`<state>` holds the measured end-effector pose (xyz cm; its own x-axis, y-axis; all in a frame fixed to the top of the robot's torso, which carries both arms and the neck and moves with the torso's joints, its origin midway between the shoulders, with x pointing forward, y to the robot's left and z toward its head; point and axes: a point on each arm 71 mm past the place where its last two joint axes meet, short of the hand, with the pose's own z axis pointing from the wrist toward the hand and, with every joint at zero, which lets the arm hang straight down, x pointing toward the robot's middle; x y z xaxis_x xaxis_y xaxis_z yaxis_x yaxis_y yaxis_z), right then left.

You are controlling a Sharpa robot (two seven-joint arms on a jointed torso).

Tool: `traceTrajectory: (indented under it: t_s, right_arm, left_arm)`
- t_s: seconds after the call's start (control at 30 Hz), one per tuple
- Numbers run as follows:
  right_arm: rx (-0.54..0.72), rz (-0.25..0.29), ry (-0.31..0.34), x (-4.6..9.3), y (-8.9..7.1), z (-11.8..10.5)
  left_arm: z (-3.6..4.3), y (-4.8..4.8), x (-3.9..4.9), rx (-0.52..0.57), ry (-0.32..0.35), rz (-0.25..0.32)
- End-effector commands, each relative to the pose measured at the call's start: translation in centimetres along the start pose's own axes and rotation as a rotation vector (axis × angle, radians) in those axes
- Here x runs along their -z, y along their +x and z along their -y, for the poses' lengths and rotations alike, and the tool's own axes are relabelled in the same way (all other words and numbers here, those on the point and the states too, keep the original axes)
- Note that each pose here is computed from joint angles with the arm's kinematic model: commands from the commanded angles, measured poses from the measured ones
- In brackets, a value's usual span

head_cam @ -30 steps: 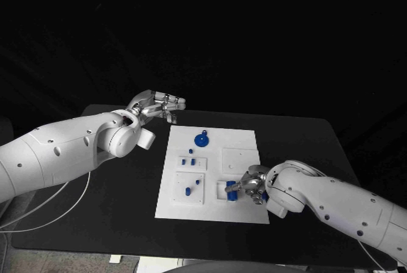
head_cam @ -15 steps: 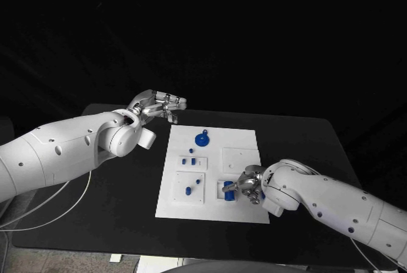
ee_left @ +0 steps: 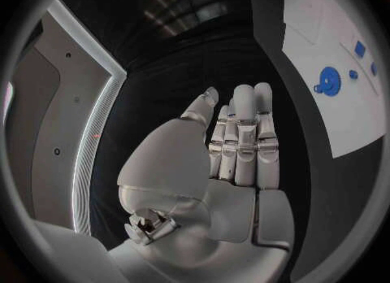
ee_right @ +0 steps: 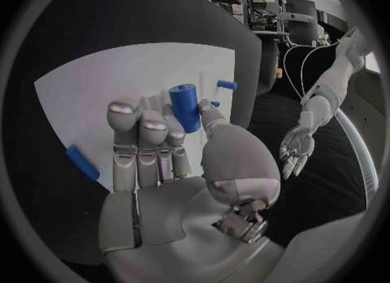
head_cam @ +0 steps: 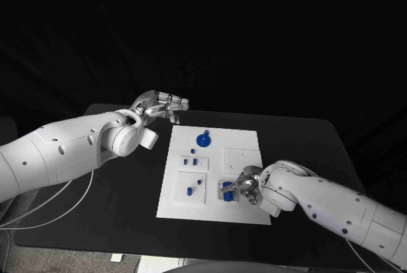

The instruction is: Assemble the parts on the task board

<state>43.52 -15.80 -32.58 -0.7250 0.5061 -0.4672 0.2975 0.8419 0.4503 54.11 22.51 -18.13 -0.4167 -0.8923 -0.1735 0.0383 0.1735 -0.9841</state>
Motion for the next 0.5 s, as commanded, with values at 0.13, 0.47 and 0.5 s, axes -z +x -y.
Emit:
traceTrajectory:
  t_s: [0.13, 0.47, 0.5]
  right_arm:
    - [0.054, 0.045, -0.009, -0.12, -0.21, -0.23]
    - [0.093, 0.073, -0.028, -0.11, -0.21, -0.70]
    - [0.095, 0.074, -0.029, -0.10, -0.19, -0.74]
  left_arm:
    - [0.08, 0.25, -0.07, 0.010, 0.002, -0.015]
    - [0.07, 0.30, -0.11, 0.005, -0.001, -0.013]
    - [0.07, 0.32, -0.12, 0.005, -0.001, -0.014]
